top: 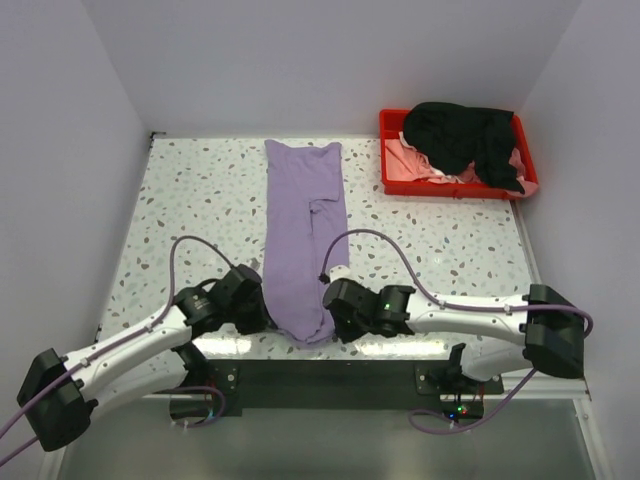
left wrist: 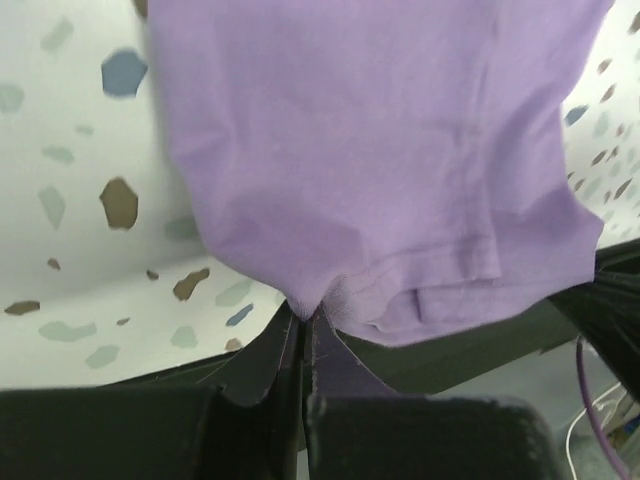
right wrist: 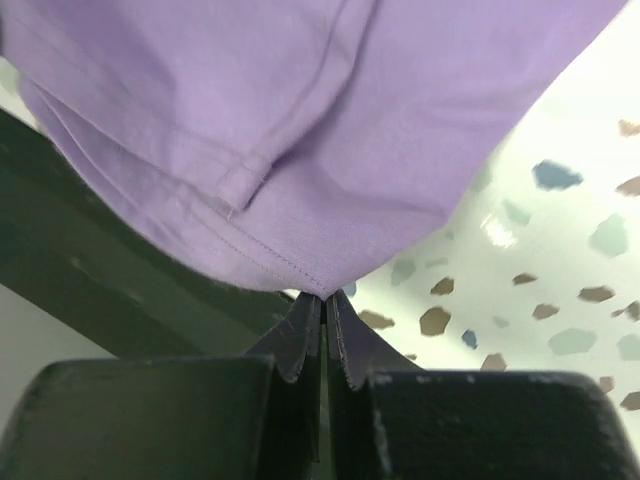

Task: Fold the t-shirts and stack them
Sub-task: Fold the tshirt

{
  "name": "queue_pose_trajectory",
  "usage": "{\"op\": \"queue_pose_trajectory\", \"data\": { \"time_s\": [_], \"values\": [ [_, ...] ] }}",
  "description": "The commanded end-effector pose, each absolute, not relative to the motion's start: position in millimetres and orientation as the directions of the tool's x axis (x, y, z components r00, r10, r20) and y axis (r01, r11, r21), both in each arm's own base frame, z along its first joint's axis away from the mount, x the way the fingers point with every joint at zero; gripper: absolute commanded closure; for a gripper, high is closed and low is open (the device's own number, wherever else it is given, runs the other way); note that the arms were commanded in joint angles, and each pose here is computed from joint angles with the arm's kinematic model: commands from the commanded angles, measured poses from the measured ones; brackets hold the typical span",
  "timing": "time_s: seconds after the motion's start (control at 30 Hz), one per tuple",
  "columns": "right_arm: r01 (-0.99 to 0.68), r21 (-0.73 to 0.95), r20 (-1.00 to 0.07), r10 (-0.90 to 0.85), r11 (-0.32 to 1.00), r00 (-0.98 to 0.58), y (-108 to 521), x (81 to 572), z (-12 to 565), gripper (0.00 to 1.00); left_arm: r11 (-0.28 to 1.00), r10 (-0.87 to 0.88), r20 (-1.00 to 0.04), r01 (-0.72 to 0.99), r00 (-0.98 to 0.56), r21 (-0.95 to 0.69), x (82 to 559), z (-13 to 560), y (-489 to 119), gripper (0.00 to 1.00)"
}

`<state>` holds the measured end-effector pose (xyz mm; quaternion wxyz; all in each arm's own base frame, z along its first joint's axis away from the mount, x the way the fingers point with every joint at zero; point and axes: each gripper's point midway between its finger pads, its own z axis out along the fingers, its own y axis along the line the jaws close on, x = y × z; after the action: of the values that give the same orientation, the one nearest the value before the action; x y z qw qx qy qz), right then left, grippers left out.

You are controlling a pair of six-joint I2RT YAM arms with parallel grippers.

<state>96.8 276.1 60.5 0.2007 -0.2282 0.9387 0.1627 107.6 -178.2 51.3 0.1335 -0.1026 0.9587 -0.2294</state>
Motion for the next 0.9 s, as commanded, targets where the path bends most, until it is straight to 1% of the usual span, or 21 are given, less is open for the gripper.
{"op": "queue_pose_trajectory", "data": {
  "time_s": [0.0, 0.07, 0.13, 0.17, 0.23, 0.3, 0.33, 0.4, 0.47, 0.53, 0.67, 0.73, 0.87],
  "values": [
    [-0.498, 0.163, -0.573, -0.329, 0.852, -0.751, 284, 134, 94, 1.0, 0.885, -0.287, -0.354, -0.105, -0.89, -0.453, 147, 78, -184, 1.0],
    [-0.487, 0.151, -0.598, -0.313, 0.86, -0.738, 286, 153, 100, 1.0, 0.894, -0.301, -0.421, -0.099, -0.856, -0.437, 167, 93, -187, 1.0],
    [-0.467, 0.178, -0.624, -0.268, 0.866, -0.735, 291, 174, 113, 1.0, 0.903, -0.327, -0.471, -0.124, -0.819, -0.411, 186, 101, -185, 1.0],
    [-0.468, 0.175, -0.628, -0.267, 0.866, -0.73, 292, 181, 113, 1.0, 0.898, -0.339, -0.488, -0.122, -0.804, -0.423, 195, 110, -189, 1.0],
    [-0.446, 0.186, -0.655, -0.228, 0.876, -0.721, 293, 201, 125, 1.0, 0.888, -0.36, -0.492, -0.128, -0.793, -0.443, 211, 114, -193, 1.0],
    [-0.443, 0.162, -0.685, -0.223, 0.882, -0.694, 294, 217, 137, 1.0, 0.883, -0.374, -0.502, -0.133, -0.779, -0.451, 229, 119, -191, 1.0],
    [-0.426, 0.15, -0.696, -0.211, 0.892, -0.687, 291, 227, 140, 1.0, 0.877, -0.371, -0.483, -0.128, -0.793, -0.463, 235, 116, -196, 1.0],
    [-0.426, 0.143, -0.708, -0.209, 0.893, -0.675, 293, 238, 145, 1.0, 0.872, -0.381, -0.504, -0.121, -0.775, -0.474, 254, 126, -194, 1.0],
    [-0.413, 0.153, -0.712, -0.19, 0.898, -0.676, 291, 253, 148, 1.0, 0.872, -0.38, -0.538, -0.097, -0.753, -0.48, 272, 136, -198, 1.0],
    [-0.393, 0.17, -0.715, -0.161, 0.904, -0.68, 291, 269, 150, 1.0, 0.87, -0.377, -0.549, -0.082, -0.746, -0.487, 282, 141, -202, 1.0],
    [-0.391, 0.174, -0.721, -0.154, 0.904, -0.676, 295, 292, 153, 1.0, 0.88, -0.399, -0.593, -0.11, -0.699, -0.462, 307, 154, -194, 1.0],
    [-0.388, 0.178, -0.719, -0.149, 0.904, -0.678, 298, 305, 153, 1.0, 0.884, -0.407, -0.599, -0.133, -0.69, -0.448, 317, 153, -189, 1.0],
    [-0.375, 0.18, -0.716, -0.14, 0.909, -0.684, 296, 327, 153, 1.0, 0.894, -0.394, -0.622, -0.124, -0.677, -0.431, 340, 163, -190, 1.0]
  ]
}}
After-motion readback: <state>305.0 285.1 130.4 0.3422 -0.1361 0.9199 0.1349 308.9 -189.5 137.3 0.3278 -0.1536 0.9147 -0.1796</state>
